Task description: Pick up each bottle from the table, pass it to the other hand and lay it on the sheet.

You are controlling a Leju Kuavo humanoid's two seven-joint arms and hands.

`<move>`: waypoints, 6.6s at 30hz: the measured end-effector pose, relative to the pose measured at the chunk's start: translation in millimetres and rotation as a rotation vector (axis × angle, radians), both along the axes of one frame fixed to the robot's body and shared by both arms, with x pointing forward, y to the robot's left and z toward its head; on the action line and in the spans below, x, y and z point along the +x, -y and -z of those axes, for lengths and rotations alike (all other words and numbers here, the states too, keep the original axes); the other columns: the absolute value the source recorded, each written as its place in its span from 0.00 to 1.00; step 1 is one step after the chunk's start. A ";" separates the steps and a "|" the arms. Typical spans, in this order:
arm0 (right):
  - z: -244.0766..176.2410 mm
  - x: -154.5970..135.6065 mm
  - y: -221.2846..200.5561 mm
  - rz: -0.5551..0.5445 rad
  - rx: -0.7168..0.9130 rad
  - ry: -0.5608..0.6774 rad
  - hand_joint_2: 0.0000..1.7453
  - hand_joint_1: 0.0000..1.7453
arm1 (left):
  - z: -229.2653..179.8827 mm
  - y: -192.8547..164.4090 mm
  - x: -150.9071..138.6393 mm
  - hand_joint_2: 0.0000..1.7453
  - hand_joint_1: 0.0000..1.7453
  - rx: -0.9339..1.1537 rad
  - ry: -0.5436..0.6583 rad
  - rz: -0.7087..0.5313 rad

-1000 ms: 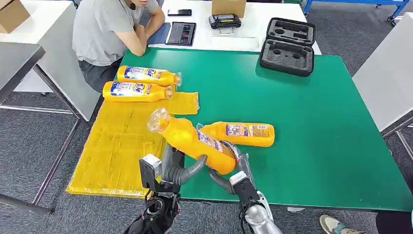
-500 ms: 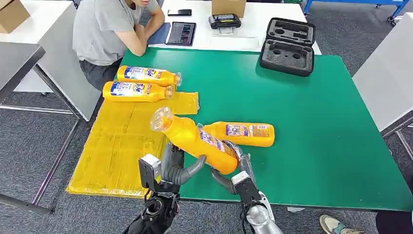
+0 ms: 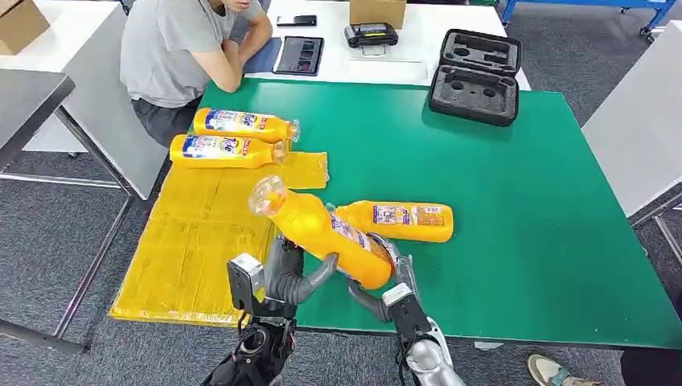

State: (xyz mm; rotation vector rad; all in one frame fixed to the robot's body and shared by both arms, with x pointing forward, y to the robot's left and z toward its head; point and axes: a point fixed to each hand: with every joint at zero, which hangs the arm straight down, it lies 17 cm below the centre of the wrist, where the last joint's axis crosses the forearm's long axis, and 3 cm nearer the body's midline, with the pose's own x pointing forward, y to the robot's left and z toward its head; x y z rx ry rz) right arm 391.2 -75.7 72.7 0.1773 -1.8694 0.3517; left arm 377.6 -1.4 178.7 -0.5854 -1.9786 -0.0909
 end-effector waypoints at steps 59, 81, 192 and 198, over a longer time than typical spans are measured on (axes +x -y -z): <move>47.2 0.4 16.7 0.126 -0.083 -0.094 1.00 0.00 | -35.7 -111.4 56.8 1.00 1.00 0.673 0.474 -0.667; 45.5 0.7 12.5 0.123 -0.047 -0.109 1.00 0.00 | -21.5 -118.6 87.4 1.00 1.00 1.262 0.629 -0.809; 46.7 -0.7 -2.8 0.094 -0.059 -0.114 1.00 0.00 | 108.8 -122.2 146.3 1.00 0.95 1.913 0.487 -0.599; 47.4 -0.6 -2.7 0.094 -0.060 -0.115 1.00 0.00 | 104.8 -121.4 148.9 1.00 0.95 1.903 0.475 -0.609</move>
